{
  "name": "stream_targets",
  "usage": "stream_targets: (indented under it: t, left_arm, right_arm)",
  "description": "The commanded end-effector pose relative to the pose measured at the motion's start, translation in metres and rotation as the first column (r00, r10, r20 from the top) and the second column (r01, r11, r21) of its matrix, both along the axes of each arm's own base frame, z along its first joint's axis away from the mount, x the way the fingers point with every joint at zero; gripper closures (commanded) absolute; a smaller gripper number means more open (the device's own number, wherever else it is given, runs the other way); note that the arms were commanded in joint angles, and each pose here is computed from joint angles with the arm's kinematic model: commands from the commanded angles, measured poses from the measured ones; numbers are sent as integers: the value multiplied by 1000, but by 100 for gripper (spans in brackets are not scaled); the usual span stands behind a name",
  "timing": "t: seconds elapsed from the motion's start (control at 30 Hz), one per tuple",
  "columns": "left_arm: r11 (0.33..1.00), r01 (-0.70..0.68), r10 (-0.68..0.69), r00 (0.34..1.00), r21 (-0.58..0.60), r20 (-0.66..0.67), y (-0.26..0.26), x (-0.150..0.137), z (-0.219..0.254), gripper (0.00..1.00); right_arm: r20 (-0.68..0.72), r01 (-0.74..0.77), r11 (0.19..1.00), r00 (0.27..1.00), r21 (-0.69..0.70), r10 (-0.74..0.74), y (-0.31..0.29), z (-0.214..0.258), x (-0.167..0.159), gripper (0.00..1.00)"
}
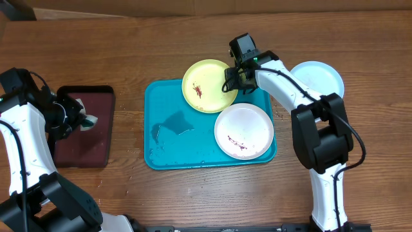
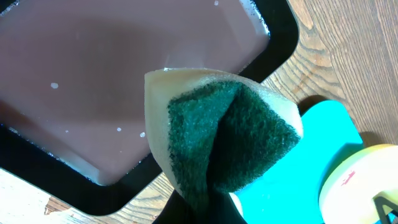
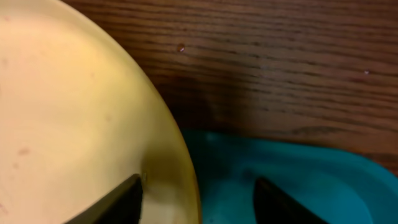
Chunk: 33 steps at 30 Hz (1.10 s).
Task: Clean dirty plates on tray and stack at the side
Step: 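Move the right gripper back to the yellow plate rim and grip it, then bring the sponge with the left gripper onto the yellow plate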
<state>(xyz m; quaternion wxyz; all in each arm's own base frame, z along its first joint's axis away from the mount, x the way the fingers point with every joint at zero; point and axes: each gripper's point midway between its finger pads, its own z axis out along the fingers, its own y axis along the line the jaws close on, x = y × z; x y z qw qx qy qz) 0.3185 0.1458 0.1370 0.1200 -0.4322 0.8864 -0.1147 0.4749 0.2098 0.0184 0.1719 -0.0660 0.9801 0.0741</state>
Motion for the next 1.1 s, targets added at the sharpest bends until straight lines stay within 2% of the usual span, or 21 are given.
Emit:
stream_targets:
  t: [0.0, 0.07, 0.33, 0.37, 0.6, 0.7, 0.83, 1.07]
  left_arm:
    - [1000, 29, -29, 1000, -8, 0, -3, 1, -3, 96]
    - [1000, 29, -29, 1000, -8, 0, -3, 1, -3, 96]
    - [999, 30, -30, 1000, -11, 6, -3, 2, -2, 96]
    - [999, 34, -34, 999, -20, 15, -5, 3, -1, 96]
    - [959, 262, -239, 953, -106, 188, -45, 27, 14, 96]
    - [945, 311, -289, 938, -98, 191, -62, 32, 14, 96]
    - [919, 384, -363, 912, -88, 191, -88, 39, 13, 96]
    - [924, 380, -374, 921, -37, 107, -117, 45, 6, 96]
  right_arm:
    - [-9, -8, 999, 1000, 37, 9, 8, -1, -2, 54]
    - [-15, -18, 998, 1000, 62, 19, 13, -1, -3, 57]
    - [-65, -59, 987, 996, 147, 69, 31, 1, -16, 92]
    - [-75, -66, 984, 994, 165, 79, 35, 1, -19, 94]
    - [-176, -34, 963, 981, 268, 83, 63, 3, -44, 96]
    - [-221, -20, 946, 971, 324, 96, 82, 7, -57, 96]
    - [-282, 27, 944, 957, 328, 70, 99, 6, -75, 96]
    - [-401, 169, 962, 913, 213, -72, 97, -5, -105, 96]
